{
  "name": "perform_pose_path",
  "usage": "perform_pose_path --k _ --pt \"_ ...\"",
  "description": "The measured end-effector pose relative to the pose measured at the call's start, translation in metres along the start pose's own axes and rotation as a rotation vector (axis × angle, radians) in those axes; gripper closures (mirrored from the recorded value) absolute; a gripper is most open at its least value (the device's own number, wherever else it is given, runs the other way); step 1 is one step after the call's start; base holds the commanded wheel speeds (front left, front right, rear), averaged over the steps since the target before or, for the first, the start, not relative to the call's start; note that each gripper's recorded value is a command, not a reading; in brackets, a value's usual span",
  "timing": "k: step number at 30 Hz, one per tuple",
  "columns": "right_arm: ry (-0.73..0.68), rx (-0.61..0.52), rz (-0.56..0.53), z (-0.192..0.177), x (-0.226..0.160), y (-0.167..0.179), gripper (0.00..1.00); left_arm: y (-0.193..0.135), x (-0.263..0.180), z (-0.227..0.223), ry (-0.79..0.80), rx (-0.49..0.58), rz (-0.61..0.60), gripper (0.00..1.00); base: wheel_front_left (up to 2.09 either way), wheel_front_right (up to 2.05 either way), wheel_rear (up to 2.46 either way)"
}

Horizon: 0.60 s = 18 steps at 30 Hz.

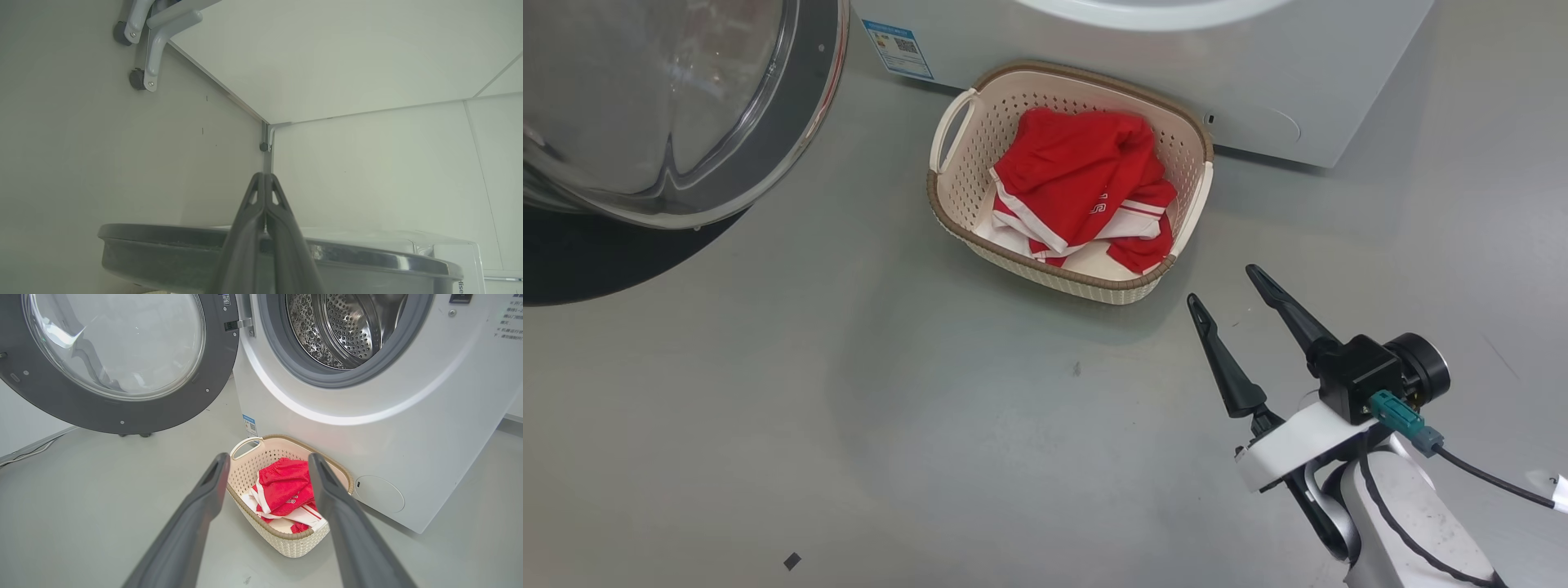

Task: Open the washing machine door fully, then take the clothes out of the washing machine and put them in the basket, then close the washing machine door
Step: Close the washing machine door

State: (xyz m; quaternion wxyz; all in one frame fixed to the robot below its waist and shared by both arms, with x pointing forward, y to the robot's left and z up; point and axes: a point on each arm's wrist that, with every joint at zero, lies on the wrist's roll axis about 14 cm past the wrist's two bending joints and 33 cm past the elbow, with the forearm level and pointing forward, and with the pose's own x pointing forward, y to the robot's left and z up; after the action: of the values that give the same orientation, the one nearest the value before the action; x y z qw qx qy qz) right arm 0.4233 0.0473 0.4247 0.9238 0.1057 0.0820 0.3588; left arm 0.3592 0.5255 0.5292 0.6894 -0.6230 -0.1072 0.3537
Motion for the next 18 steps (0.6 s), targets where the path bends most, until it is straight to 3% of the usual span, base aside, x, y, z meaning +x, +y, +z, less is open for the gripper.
perform_pose_path --k 10,18 --pt "-0.009 -0.008 -0.002 0.003 0.002 -0.003 0.0 0.02 0.005 -0.026 0.115 -0.017 0.075 1.0 0.0 0.0 0.0" --pt "-0.008 -0.008 -0.004 0.003 0.002 -0.004 0.0 0.015 0.01 -0.037 0.17 -0.039 0.081 1.0 0.0 0.0 0.0"
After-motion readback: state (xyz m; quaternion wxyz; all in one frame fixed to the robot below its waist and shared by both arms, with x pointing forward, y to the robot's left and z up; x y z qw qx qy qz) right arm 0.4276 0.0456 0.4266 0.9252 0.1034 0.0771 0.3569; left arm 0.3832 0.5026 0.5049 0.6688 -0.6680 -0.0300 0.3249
